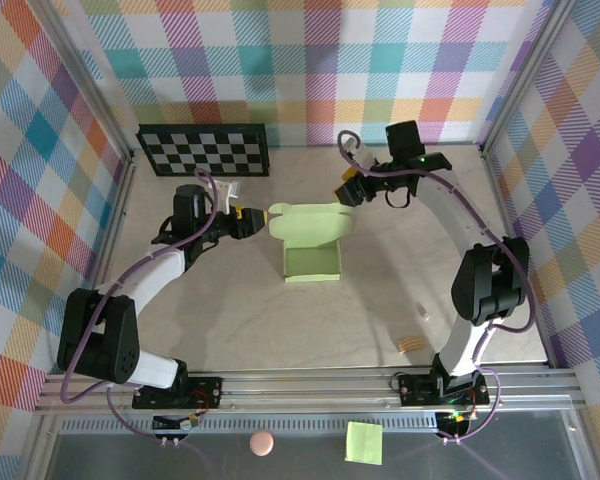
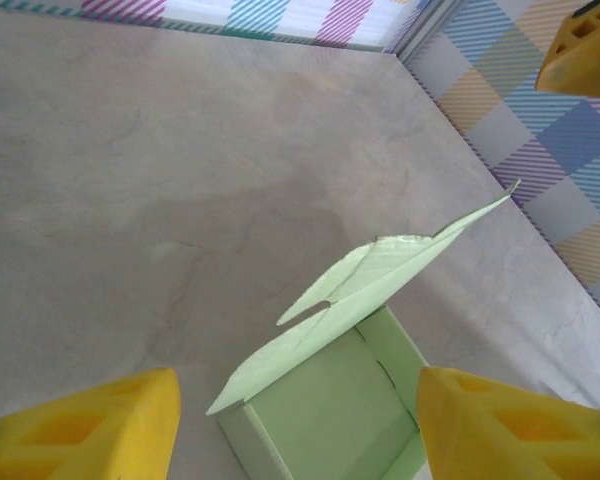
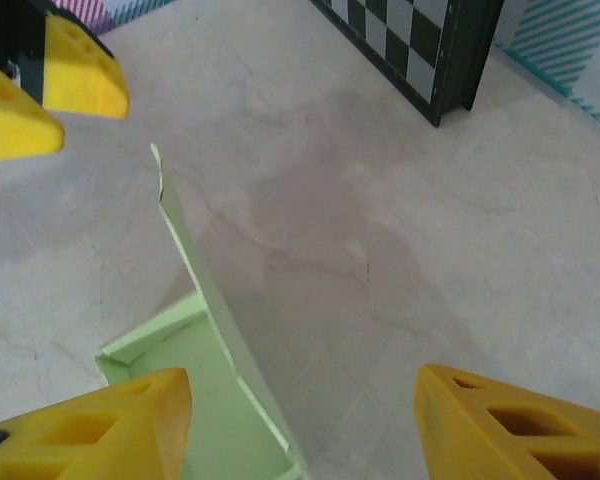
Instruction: Fold the paper box
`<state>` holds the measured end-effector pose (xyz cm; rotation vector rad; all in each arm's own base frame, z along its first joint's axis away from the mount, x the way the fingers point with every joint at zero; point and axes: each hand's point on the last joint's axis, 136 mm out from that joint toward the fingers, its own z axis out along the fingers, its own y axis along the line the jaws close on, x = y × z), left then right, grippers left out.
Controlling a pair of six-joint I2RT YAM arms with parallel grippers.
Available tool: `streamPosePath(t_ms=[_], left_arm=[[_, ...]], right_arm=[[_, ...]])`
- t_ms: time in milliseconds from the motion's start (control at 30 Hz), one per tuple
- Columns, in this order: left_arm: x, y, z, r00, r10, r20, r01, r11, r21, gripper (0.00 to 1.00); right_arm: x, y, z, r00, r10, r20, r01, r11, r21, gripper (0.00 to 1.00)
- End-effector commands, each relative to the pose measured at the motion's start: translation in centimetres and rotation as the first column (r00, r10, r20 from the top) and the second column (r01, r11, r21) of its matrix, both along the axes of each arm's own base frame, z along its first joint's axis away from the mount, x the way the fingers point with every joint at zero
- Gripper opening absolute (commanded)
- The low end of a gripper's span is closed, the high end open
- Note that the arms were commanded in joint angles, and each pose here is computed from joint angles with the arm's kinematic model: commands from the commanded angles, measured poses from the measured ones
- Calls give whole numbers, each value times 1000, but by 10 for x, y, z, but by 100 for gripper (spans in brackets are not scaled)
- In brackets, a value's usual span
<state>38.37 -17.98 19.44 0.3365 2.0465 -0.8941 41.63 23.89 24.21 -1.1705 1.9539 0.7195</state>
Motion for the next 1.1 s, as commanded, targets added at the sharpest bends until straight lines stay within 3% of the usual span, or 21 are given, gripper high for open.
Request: streamPosePath(t_ms=[0, 67, 200, 333, 533, 700, 867, 1067], left_arm=[[9, -4, 18, 995, -11, 101, 10, 1000, 3, 64], [9, -5, 24, 991, -16, 130, 17, 1000, -5, 66], [4, -6, 27, 988, -52, 147, 48, 998, 29, 68], [0, -6, 24, 986, -60, 155, 57, 998, 26, 68], [-2, -11, 21, 980, -97, 174, 95, 995, 16, 69], [-7, -13, 11, 974, -114, 193, 112, 993, 22, 69], [-12, -19, -10, 966, -180, 184, 175, 984, 43, 69], [-12, -28, -30, 952, -233, 196, 224, 972, 65, 70]], right_arm=[[27, 8, 33, 999, -45, 21, 42, 993, 114, 59], [27, 6, 34, 995, -96, -31, 99, 985, 139, 55], [8, 1, 18, 990, -140, -28, 142, 971, 193, 58], [-23, -1, -6, 996, -84, -36, 90, 978, 187, 60], [-37, -5, -23, 988, -93, -122, 113, 980, 165, 59], [-60, -8, -16, 994, -45, -100, 60, 986, 158, 60], [-76, -22, -38, 998, -26, -63, 30, 998, 60, 62], [-70, -46, -52, 999, -37, -37, 40, 997, 62, 63]])
